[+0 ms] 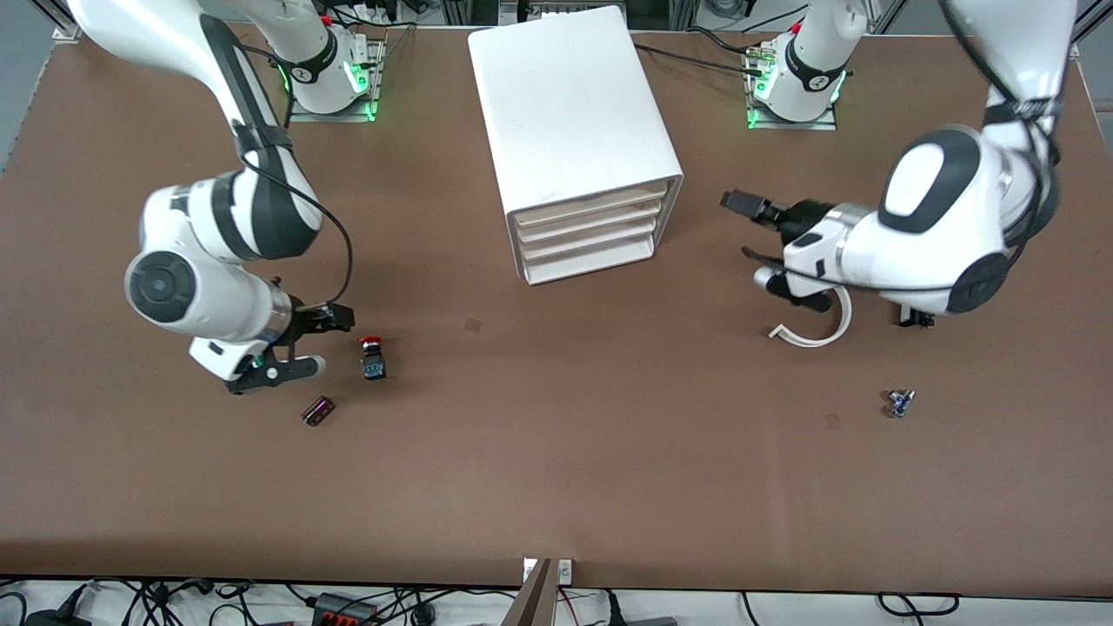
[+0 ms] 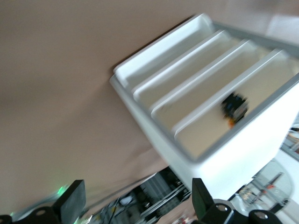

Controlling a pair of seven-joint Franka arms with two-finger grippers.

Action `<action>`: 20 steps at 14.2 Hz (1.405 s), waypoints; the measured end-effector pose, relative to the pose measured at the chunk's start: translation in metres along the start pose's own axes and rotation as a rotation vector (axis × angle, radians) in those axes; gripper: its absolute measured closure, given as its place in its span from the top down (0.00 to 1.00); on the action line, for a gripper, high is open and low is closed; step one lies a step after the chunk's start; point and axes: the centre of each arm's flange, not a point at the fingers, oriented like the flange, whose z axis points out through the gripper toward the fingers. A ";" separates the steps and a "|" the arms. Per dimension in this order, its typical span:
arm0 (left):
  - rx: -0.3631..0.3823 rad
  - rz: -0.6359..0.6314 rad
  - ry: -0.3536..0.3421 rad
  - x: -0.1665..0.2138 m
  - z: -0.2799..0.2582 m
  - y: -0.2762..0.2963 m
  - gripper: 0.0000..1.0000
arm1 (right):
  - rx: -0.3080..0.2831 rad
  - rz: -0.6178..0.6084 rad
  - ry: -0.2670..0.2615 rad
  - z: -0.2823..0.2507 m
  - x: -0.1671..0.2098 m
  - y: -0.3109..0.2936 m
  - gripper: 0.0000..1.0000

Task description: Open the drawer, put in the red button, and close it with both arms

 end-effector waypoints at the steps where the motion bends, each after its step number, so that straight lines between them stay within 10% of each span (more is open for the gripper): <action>1: -0.027 0.054 0.020 0.017 0.013 -0.007 1.00 | -0.002 -0.029 -0.005 0.018 0.005 -0.004 1.00; 8: -0.409 0.280 0.168 0.068 0.142 -0.054 1.00 | -0.010 -0.098 0.005 0.120 0.039 -0.020 1.00; 16: -0.462 0.300 0.087 0.056 0.196 -0.039 0.95 | -0.010 -0.099 -0.015 0.135 0.039 -0.020 1.00; 20: -0.460 0.299 0.062 0.053 0.209 -0.036 0.57 | -0.010 -0.100 -0.019 0.138 0.039 -0.020 0.93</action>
